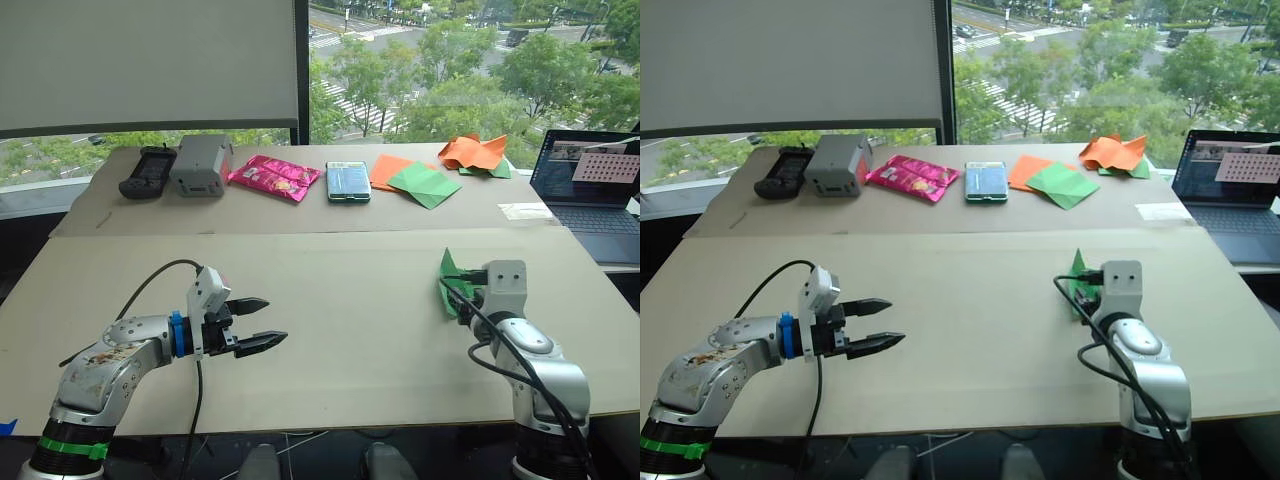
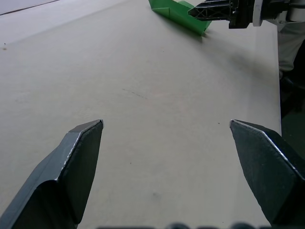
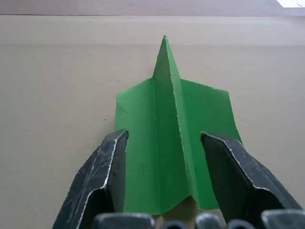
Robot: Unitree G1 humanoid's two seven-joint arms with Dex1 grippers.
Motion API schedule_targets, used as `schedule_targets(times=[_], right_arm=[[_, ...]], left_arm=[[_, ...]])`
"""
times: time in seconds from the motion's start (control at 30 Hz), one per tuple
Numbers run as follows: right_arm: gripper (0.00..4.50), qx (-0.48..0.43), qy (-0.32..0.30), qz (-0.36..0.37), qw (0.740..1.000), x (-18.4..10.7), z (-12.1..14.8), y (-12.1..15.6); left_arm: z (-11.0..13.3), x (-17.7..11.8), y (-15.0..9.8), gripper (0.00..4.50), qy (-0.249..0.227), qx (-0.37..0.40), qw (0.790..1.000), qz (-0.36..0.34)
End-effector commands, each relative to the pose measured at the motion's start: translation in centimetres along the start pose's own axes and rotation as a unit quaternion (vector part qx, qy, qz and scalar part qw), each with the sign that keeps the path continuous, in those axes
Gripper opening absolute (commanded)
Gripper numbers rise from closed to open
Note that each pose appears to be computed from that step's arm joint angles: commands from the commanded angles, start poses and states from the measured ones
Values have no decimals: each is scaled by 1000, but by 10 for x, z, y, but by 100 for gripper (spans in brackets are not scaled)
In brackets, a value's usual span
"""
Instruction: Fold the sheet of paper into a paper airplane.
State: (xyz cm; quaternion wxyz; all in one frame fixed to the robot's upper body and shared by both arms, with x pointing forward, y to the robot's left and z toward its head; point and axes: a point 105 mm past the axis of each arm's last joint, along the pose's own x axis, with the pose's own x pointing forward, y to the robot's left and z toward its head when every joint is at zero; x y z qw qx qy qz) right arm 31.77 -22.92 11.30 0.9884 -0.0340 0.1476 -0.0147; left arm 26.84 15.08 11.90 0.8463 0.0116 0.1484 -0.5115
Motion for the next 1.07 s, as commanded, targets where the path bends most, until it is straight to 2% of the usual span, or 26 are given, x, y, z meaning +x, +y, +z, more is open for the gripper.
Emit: schedule_targets(times=[0.03,0.07,0.2,0.33,0.4,0.47,0.53,0.63,1.07], right_arm=[[410,-11,-118,65,991,-18,56,9],[445,-21,-140,94,985,-24,65,13],[449,-56,-199,243,948,-58,84,42],[449,-92,-211,321,919,-78,83,56],[449,-110,-196,328,918,-77,74,56],[449,-133,-129,335,924,-70,42,58],[449,-135,-92,334,928,-64,18,58],[449,-141,-72,330,931,-58,1,57],[449,-137,-87,324,932,-53,2,57]], left_arm=[[20,-7,5,450,-33,27,999,23],[25,-10,6,450,-43,29,998,33],[30,-27,8,450,-62,29,995,74],[29,-42,12,450,-63,33,992,108],[30,-46,12,450,-62,39,990,117],[30,-49,13,450,-66,39,989,123],[29,-50,13,450,-64,39,989,125],[26,-52,12,450,-60,39,990,125],[28,-53,11,450,-59,37,991,118]])
